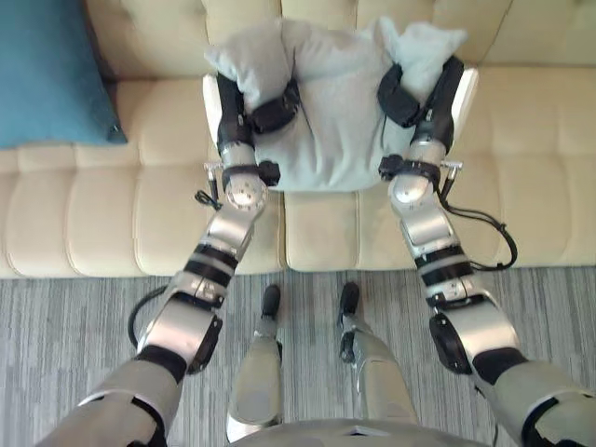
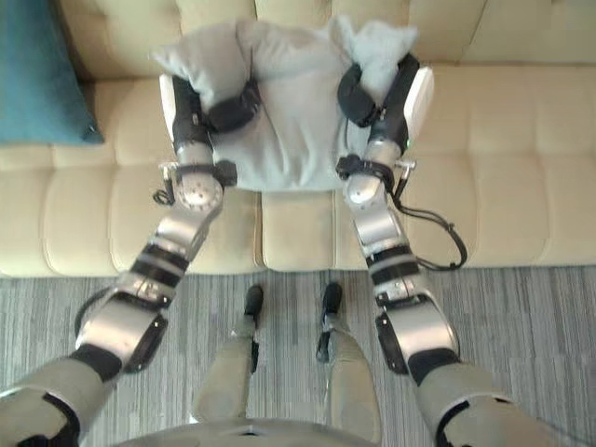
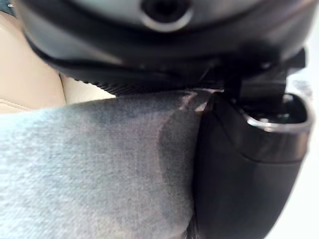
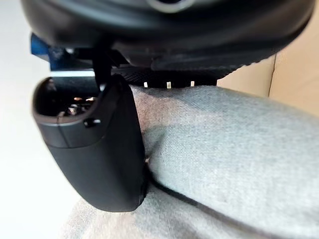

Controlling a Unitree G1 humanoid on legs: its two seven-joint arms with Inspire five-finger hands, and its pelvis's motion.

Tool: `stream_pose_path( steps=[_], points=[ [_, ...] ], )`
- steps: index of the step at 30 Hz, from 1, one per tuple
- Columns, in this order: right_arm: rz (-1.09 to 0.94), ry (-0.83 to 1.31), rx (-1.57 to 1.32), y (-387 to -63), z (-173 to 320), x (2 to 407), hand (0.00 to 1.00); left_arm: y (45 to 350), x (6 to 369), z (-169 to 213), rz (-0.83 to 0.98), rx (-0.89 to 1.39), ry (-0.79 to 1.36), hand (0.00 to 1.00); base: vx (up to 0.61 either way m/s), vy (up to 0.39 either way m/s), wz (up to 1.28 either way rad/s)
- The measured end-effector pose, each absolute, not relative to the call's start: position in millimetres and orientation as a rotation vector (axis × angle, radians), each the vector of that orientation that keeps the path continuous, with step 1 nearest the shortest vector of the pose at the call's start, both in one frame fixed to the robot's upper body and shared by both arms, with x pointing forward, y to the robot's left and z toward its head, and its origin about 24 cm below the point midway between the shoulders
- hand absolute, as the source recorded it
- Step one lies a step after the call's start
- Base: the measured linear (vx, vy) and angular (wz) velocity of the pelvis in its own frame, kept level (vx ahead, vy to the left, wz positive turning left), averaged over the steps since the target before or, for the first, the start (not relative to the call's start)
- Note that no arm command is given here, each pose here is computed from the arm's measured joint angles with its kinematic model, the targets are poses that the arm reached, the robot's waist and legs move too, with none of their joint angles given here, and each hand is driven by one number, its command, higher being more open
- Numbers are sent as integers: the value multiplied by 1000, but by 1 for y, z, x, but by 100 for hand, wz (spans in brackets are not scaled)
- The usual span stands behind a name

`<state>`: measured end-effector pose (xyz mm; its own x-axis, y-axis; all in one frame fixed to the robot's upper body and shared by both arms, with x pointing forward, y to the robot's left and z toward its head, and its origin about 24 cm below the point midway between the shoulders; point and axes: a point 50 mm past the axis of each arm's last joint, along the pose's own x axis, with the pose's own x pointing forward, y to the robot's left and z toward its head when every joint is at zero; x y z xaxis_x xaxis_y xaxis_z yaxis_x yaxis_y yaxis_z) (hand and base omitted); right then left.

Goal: Pick up cushions and gather them together orderly.

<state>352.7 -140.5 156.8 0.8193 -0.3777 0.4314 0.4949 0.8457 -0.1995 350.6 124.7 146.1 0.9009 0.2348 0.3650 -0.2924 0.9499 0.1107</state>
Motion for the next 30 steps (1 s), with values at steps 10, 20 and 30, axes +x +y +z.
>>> stream_pose_path(
  steps=[10,20,30],
  points=[
    [-547,-549,-298,-134,249,389,100,150,396,238,405,206,-494,100,-45,-40,-1],
    [-579,-596,-230,-166,309,398,100,186,404,289,449,200,-541,100,29,13,1],
    [-552,-566,-212,-212,325,394,100,242,395,306,512,-26,-526,100,63,43,1]
  ],
)
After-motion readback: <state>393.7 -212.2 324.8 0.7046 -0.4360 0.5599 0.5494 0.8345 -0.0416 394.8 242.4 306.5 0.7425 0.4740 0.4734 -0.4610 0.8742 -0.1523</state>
